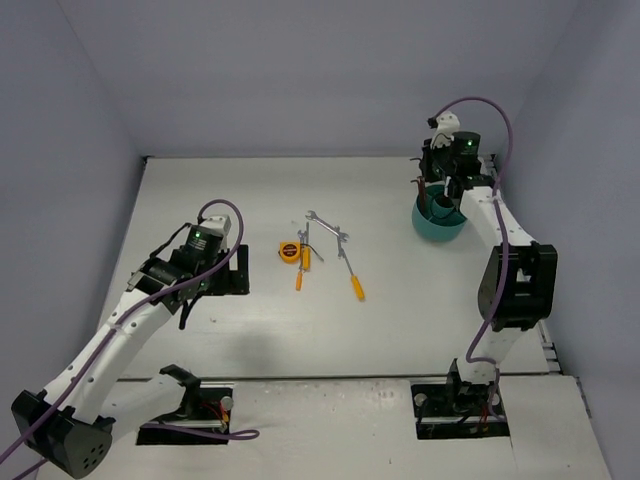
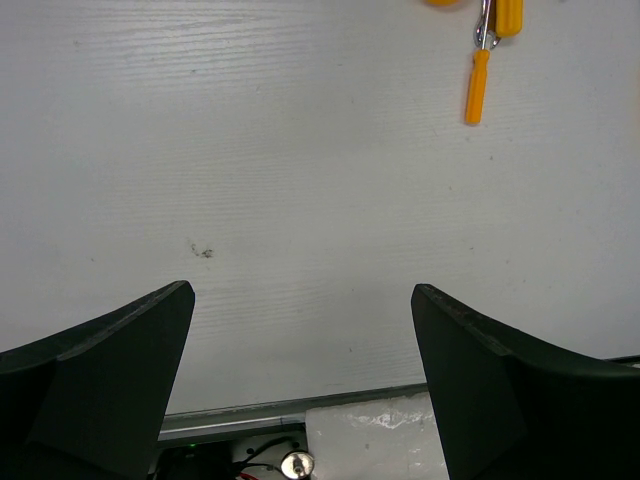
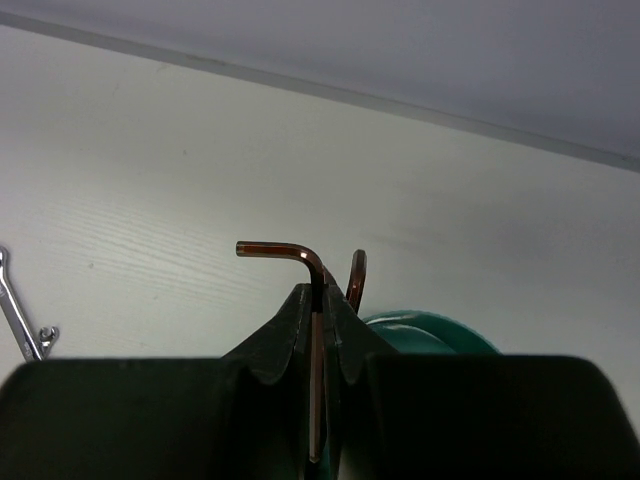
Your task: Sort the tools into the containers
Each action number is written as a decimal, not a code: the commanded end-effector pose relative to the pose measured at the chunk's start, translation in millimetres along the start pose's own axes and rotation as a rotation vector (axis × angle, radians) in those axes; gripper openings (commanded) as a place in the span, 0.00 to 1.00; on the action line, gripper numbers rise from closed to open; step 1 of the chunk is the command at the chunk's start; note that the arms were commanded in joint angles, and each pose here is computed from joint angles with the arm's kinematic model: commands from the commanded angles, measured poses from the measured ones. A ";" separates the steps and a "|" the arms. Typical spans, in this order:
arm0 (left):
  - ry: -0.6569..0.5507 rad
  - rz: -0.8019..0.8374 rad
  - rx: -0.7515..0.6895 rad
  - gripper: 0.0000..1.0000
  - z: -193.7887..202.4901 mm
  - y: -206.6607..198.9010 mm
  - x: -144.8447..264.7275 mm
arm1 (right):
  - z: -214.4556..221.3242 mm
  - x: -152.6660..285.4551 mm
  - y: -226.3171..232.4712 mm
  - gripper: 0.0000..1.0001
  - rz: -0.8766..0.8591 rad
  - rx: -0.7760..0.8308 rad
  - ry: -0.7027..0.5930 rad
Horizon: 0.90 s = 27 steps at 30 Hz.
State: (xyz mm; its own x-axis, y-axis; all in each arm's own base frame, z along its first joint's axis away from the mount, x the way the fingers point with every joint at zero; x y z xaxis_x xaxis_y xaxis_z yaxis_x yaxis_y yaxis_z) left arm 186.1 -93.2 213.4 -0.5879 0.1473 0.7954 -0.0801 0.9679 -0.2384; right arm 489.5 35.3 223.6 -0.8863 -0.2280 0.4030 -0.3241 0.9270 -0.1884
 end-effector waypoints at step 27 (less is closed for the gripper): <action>-0.042 0.034 0.041 0.88 -6.9 -6.4 6.1 | 19.8 21.8 -0.5 0.33 0.081 -0.067 -0.161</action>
State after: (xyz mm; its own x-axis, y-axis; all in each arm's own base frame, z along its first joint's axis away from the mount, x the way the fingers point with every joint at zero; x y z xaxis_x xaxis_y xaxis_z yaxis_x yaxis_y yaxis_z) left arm 186.3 -93.7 213.3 -0.5874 0.1460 0.7961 -0.0928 0.9650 -0.2455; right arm 462.3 29.2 155.4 -0.8856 -0.2162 0.4110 -0.2864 0.9509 -0.1171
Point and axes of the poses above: each gripper's point midway between its finger pads, its own x axis back along the fingers, its own y axis along the line the jaws close on, z = x × y, the point moved 5 cm from there along x, back along the fingers, and after that the axes turned 10 degrees about x, right-handed, at the moved point
